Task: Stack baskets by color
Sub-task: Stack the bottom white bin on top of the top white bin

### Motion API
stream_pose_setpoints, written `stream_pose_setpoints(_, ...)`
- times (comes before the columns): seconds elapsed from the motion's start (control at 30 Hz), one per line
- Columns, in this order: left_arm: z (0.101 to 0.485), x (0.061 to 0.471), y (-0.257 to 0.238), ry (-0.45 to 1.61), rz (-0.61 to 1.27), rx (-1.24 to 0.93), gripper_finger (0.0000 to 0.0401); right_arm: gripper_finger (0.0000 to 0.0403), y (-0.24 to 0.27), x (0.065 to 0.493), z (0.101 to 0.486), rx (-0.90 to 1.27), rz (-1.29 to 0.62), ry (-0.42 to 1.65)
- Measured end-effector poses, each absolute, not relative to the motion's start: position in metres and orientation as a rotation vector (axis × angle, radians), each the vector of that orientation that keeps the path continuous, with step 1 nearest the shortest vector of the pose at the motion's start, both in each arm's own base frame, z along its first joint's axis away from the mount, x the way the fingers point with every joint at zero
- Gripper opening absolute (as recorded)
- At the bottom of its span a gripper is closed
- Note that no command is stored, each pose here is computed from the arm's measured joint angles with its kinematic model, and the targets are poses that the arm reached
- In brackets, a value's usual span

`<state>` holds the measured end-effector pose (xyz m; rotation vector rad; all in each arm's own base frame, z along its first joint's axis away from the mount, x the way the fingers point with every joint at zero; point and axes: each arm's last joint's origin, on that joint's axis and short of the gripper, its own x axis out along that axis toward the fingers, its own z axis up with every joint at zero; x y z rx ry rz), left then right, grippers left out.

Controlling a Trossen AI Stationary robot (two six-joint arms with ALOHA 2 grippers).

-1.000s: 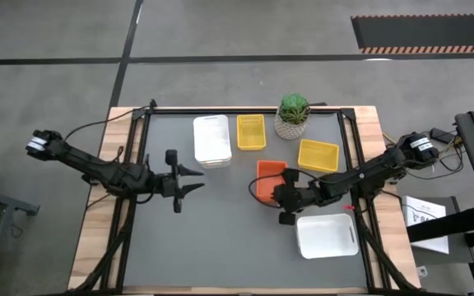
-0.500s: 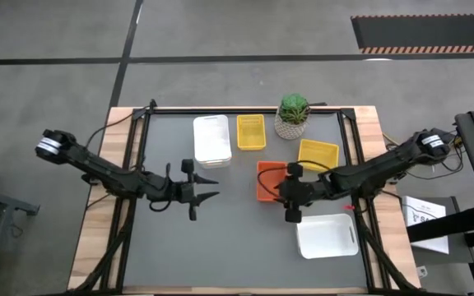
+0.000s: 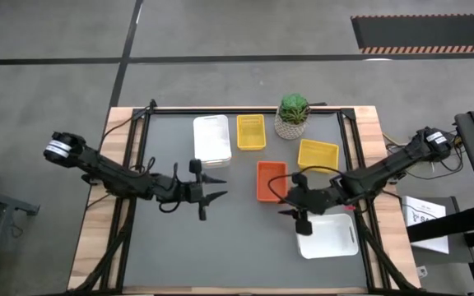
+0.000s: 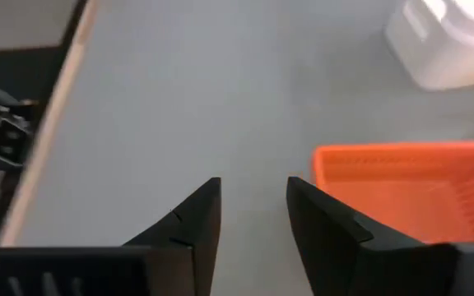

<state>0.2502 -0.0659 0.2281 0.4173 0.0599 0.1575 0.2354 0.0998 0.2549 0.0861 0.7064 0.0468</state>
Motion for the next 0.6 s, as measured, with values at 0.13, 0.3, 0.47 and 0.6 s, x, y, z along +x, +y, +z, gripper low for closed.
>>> stream_pose_setpoints(0.13,0.227,0.252,-0.06,0.067,0.179,0.417,0.0128,0.0107,0.11,0.231,0.255,0.245,0.1,0.745)
stream_pose_setpoints(0.3,0.232,0.252,-0.057,0.03,0.203,0.417,0.0128,0.0068,0.129,0.222,0.252,0.464,0.173,0.842)
stream_pose_setpoints(0.47,0.235,0.252,-0.057,-0.002,0.211,0.437,0.0128,0.0035,0.15,0.209,0.25,0.544,0.206,0.901)
stream_pose_setpoints(0.6,0.237,0.252,-0.057,-0.016,0.214,0.426,0.0128,0.0019,0.155,0.197,0.247,0.524,0.14,0.988)
